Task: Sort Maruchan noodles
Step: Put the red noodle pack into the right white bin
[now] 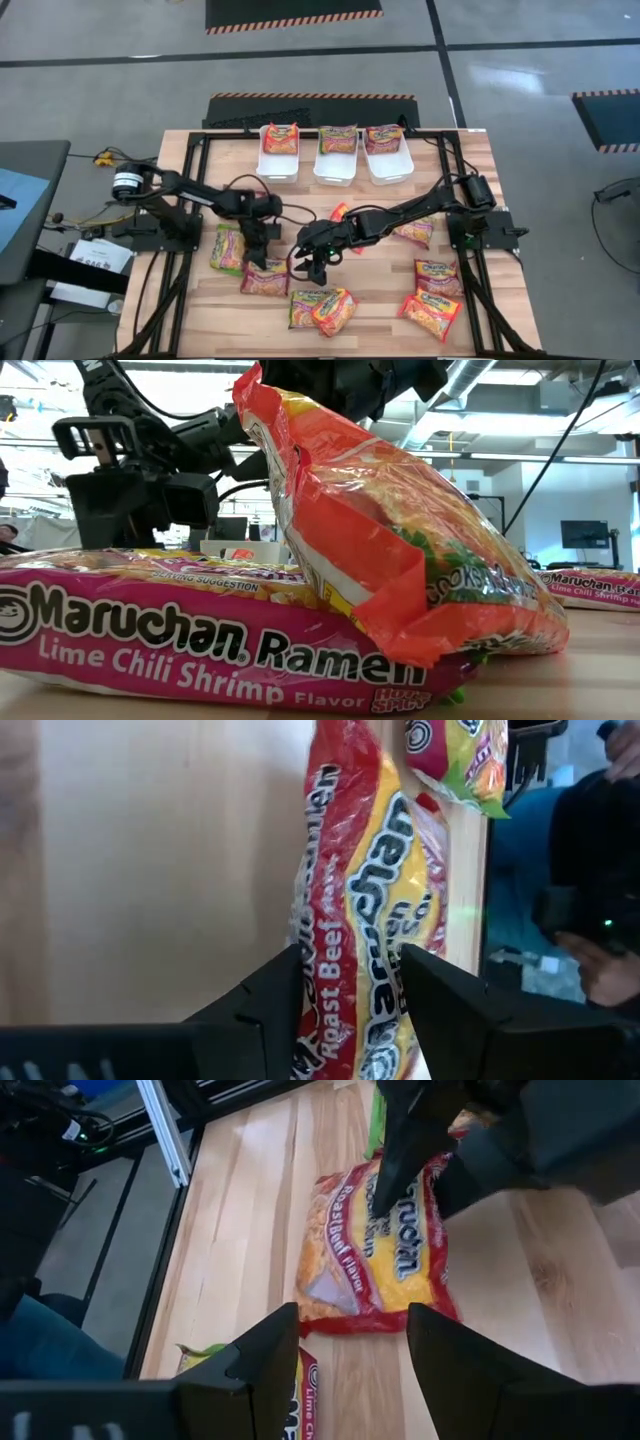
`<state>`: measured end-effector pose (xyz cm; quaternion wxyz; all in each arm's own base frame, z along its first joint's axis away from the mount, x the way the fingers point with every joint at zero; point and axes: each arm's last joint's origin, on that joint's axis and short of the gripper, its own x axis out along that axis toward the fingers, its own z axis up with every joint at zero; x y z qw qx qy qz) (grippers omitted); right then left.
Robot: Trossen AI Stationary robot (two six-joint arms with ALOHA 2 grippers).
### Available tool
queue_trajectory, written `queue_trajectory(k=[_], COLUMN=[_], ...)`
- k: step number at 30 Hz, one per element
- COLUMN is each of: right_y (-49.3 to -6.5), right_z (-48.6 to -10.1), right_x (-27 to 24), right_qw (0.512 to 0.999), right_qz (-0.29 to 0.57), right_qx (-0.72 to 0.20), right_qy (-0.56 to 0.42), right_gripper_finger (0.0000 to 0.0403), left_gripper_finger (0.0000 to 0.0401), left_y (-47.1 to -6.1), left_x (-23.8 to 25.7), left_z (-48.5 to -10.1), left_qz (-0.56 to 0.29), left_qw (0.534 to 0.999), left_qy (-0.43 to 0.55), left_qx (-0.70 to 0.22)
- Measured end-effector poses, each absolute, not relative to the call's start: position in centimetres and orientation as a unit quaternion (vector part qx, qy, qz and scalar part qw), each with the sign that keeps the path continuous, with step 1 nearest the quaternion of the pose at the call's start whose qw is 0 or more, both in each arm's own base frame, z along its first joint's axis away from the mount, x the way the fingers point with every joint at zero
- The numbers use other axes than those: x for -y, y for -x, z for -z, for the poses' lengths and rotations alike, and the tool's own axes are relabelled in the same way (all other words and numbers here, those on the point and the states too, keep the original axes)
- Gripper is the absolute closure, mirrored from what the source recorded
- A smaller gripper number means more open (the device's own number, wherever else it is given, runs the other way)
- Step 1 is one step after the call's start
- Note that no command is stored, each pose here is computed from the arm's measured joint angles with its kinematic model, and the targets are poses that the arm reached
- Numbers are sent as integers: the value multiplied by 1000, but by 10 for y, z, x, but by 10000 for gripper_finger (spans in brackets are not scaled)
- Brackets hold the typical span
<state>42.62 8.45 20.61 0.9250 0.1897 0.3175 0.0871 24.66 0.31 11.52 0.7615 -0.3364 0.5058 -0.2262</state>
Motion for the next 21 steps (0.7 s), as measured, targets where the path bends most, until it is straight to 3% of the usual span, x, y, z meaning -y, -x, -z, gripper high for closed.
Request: queue_trajectory(k=[5, 12, 21], right_y=[-426, -427, -432], right_z=[-206, -207, -225], right_x=[-84, -80, -75], right_qw=[923, 921, 910], right_qz=[-84, -74, -83], right_qx=[-320, -319, -323], right_qy=[-195, -211, -247], right_gripper_finger=[192, 203, 232], left_gripper_finger=[273, 386, 401], left_y=[-247, -247, -252], left_x=[3, 6, 4], left_z=[-114, -114, -130], left_qz=[234, 245, 274], left_qw=[760, 757, 771], left_qy=[326, 326, 323], left_qx=[-511, -510, -475])
